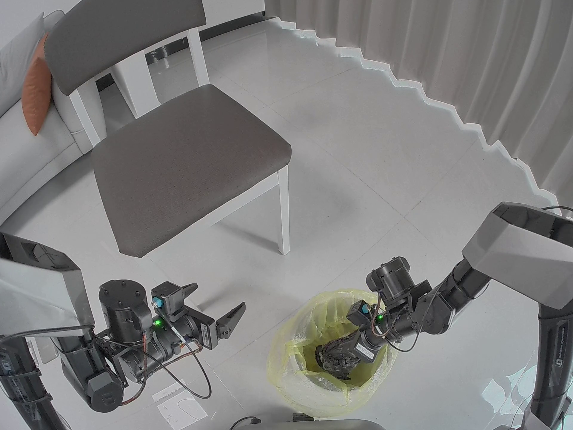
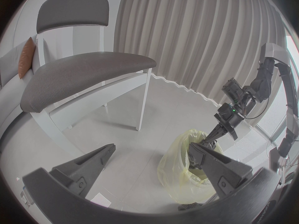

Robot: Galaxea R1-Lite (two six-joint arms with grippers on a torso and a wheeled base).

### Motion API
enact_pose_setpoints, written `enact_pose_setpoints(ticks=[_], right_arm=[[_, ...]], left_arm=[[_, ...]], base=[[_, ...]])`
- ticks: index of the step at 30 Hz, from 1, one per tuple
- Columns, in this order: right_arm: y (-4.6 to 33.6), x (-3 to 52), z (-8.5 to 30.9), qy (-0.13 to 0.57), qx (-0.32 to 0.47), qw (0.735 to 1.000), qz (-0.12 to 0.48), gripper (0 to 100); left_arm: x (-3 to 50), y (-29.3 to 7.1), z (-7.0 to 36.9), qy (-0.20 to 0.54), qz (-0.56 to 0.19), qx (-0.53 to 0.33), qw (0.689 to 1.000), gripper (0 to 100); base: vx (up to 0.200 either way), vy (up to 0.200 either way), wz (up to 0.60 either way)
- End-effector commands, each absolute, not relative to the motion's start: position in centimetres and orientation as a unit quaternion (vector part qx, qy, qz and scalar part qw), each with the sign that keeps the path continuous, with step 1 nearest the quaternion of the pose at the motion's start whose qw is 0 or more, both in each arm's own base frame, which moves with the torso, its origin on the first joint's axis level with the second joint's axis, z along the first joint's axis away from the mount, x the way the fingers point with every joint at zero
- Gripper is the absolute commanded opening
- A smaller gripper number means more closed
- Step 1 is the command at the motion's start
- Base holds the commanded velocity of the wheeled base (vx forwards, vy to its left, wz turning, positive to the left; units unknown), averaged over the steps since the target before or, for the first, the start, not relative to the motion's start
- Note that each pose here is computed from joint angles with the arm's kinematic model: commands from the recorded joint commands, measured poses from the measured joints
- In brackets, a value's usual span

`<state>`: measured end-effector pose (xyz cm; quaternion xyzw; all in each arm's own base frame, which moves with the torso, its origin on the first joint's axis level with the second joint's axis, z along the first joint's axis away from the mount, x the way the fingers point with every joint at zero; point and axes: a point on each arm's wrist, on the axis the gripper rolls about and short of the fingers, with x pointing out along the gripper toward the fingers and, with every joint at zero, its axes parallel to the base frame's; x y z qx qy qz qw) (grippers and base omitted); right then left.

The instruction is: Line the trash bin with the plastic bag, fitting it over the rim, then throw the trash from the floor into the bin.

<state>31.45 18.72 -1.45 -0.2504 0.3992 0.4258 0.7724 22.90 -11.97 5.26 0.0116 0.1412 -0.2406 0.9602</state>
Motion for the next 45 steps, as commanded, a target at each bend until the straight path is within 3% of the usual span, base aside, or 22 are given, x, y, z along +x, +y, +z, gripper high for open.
enact_pose_setpoints(ticks=[1,9,10,21,25,34,37,39,40,45], right_arm=[[18.5,32.9,-3.4,0.414,-0.246,0.771,0.418,0],[18.4,32.8,-3.8,0.418,-0.253,0.764,0.422,0],[18.4,32.8,-3.7,0.417,-0.253,0.764,0.422,100],[18.3,32.7,-2.4,0.403,-0.253,0.772,0.421,100],[17.6,32.6,-0.2,0.382,-0.249,0.788,0.414,100],[13.5,30.4,8.2,0.302,-0.228,0.845,0.378,100],[11.7,28.9,10.9,0.263,-0.211,0.876,0.344,100],[11.4,28.6,11.3,0.257,-0.205,0.884,0.333,100],[10.5,27.8,12.4,0.235,-0.188,0.907,0.293,100],[8.0,25.1,13.9,0.191,-0.158,0.939,0.237,100]], left_arm=[[22.8,-12.0,5.8,0.125,-0.242,0.009,0.962,100],[22.7,-12.2,5.7,0.127,-0.247,0.009,0.961,100],[22.7,-12.2,5.8,0.126,-0.247,0.009,0.961,100],[22.6,-12.3,5.8,0.126,-0.249,0.010,0.960,100],[22.6,-12.5,5.7,0.126,-0.253,0.010,0.959,100],[22.2,-13.1,5.9,0.124,-0.266,0.009,0.956,100],[21.1,-12.6,6.4,0.122,-0.274,0.016,0.954,100],[21.1,-12.7,6.5,0.121,-0.277,0.016,0.953,100],[21.2,-12.7,6.7,0.115,-0.274,0.015,0.955,100],[20.0,-11.9,7.5,0.108,-0.268,0.014,0.957,100]], base=[[0.000,0.000,0.00],[0.000,0.000,0.00],[0.000,0.000,0.00],[0.000,0.000,0.00],[0.000,0.000,0.00],[0.000,0.000,0.00],[0.000,0.000,0.00],[0.000,0.000,0.00],[0.000,0.000,0.00],[0.000,0.000,0.00]])
